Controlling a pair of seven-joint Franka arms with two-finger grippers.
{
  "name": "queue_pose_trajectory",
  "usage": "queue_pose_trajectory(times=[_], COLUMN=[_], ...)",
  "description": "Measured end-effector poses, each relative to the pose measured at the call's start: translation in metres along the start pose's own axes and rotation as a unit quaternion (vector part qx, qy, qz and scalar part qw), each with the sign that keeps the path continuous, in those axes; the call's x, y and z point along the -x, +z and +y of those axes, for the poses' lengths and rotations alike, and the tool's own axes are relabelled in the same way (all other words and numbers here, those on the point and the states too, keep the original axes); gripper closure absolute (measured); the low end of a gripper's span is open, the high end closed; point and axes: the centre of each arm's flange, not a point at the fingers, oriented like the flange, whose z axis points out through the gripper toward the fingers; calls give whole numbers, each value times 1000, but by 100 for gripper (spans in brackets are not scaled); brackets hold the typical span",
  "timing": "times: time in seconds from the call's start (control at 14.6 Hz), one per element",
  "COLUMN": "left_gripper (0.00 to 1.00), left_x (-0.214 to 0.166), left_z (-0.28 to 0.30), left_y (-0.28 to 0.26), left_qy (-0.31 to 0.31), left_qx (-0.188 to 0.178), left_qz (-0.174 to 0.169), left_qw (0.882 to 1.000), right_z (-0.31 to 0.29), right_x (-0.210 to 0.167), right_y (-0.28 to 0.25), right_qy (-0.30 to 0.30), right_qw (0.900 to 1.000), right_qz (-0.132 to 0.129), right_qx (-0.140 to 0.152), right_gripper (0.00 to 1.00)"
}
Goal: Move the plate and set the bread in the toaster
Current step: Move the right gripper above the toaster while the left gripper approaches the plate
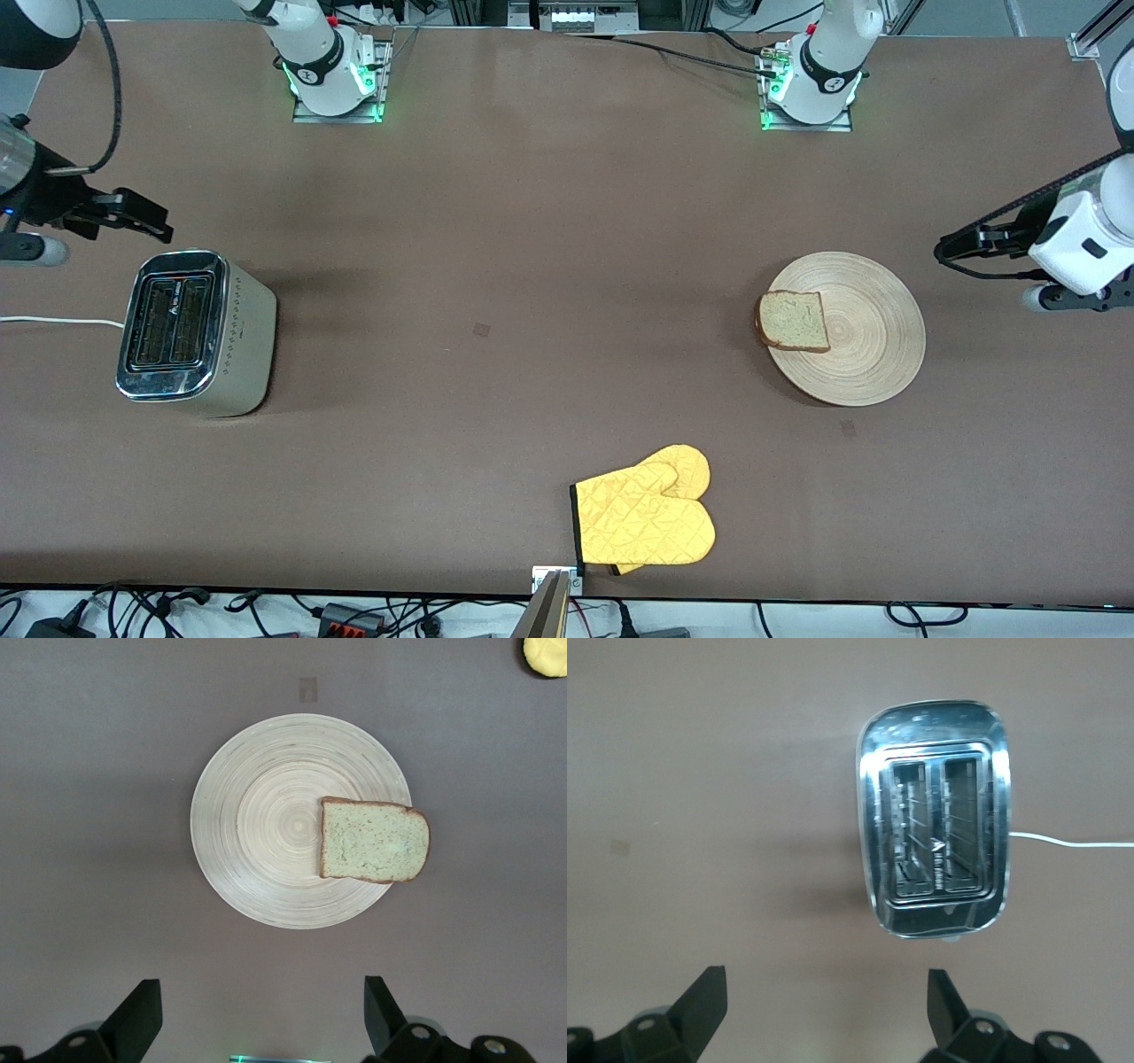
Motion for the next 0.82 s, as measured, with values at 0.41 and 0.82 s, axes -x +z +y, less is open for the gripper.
queue_pose_trajectory(times=[0.41,0.82], left_gripper=[0,0], left_x=[-16,-26], left_z=[-93,-199], left_y=[33,104], left_qy=[27,45], left_qx=[61,193], left_qz=[-23,-30], left_qw=[998,980], right_z=[-46,-88], right_x=[-7,-12], right_y=[20,27], right_qy=[-39,-72], right_qw=[999,997], right_qz=[-14,1], right_qx=[4,5], right_gripper=[0,0])
